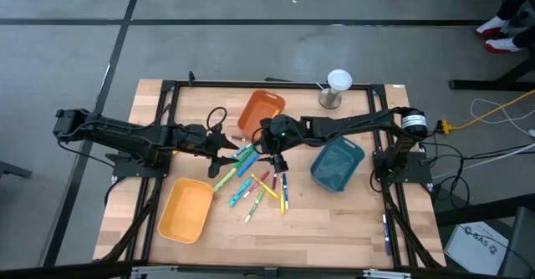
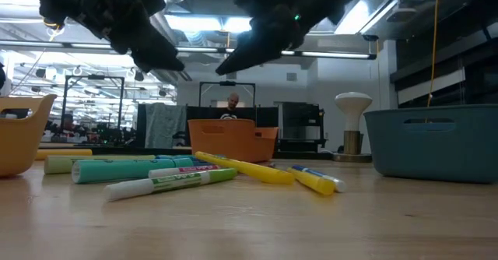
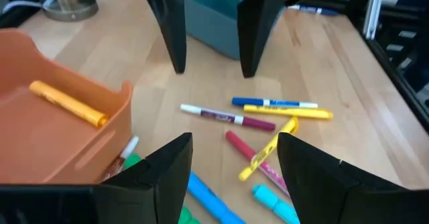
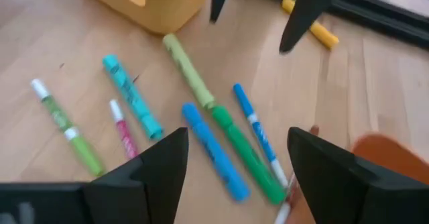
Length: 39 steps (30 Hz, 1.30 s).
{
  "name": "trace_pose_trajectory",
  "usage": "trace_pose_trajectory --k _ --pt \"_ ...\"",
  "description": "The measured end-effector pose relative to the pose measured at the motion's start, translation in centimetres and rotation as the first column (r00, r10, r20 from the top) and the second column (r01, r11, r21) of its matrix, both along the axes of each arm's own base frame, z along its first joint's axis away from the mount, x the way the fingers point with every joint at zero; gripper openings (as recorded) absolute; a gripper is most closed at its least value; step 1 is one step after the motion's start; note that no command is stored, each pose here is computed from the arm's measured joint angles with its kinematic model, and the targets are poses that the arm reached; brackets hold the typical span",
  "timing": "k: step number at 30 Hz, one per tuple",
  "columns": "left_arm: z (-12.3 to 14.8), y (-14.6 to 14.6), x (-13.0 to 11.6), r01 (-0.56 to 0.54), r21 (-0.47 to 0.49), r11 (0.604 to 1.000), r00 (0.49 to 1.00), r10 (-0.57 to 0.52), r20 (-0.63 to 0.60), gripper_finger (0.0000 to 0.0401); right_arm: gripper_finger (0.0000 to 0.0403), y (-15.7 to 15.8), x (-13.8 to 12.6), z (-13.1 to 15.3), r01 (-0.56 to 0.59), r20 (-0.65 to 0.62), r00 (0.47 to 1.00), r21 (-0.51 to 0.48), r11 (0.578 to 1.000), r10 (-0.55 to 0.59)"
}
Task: Pick & Place Markers
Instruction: Put the blue highlighter pen into the orange bin
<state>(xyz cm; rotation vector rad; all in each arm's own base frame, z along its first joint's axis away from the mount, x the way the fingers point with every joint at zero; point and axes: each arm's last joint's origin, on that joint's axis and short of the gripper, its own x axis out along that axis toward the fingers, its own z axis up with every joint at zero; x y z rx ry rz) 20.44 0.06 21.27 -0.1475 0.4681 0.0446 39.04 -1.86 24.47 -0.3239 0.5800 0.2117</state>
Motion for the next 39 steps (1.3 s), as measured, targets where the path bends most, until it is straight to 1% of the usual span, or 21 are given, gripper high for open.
trace_pose_trajectory --k 4,8,13,17,21,24,28,31,33,37,39 --pt "0.0 0.2 0.0 -0.02 0.019 1.0 1.0 0.02 -0.003 0.0214 0.0251 0.0 0.7 -2.2 -0.047 -0.06 0.997 0.015 0.999 0.048" --pt "0.0 1.1 0.0 -0.099 0.045 0.994 0.995 0.099 -0.002 0.0214 0.0251 -0.2 1.5 -4.2 -0.06 -0.088 0.994 0.003 0.998 0.06" --pt "0.0 2.2 -0.1 -0.155 0.009 0.988 0.988 0.155 0.0 0.0214 0.0251 -0.9 2.1 -6.2 -0.082 -0.109 0.991 0.01 0.997 0.082" --pt "0.0 2.8 -0.2 -0.18 0.001 0.984 0.984 0.18 -0.001 0.0214 0.0246 -1.2 2.2 -7.2 -0.118 -0.132 0.985 -0.04 0.992 0.112" --pt "0.0 3.3 -0.3 -0.215 -0.018 0.976 0.977 0.215 -0.001 0.0214 0.0227 -1.4 2.2 -7.5 -0.134 -0.139 0.982 -0.06 0.989 0.124" --pt "0.0 3.6 -0.3 -0.24 -0.042 0.97 0.971 0.24 0.0 0.0214 0.0208 -1.8 2.2 -7.5 -0.12 -0.142 0.984 -0.054 0.991 0.111" --pt "0.0 3.7 -0.4 -0.25 -0.045 0.967 0.968 0.25 -0.001 0.0214 0.0186 -1.9 2.2 -7.5 -0.114 -0.141 0.984 -0.056 0.992 0.105" --pt "-0.1 3.7 -0.4 -0.237 -0.017 0.971 0.971 0.237 -0.014 0.0214 0.0171 -1.9 2.3 -7.4 -0.119 -0.13 0.985 -0.064 0.991 0.11" --pt "-0.3 3.7 -0.5 -0.225 0.008 0.974 0.974 0.225 -0.035 0.0214 0.0164 -1.9 2.3 -7.3 -0.115 -0.123 0.987 -0.091 0.989 0.103" --pt "-0.7 3.7 -0.8 -0.216 0.024 0.976 0.972 0.218 -0.088 0.0214 0.0159 -1.9 2.4 -7.3 -0.12 -0.122 0.987 -0.156 0.98 0.102" --pt "-0.9 3.7 -0.9 -0.219 0.026 0.975 0.969 0.221 -0.11 0.0214 0.0159 -1.9 2.5 -7.2 -0.119 -0.109 0.989 -0.162 0.98 0.102"
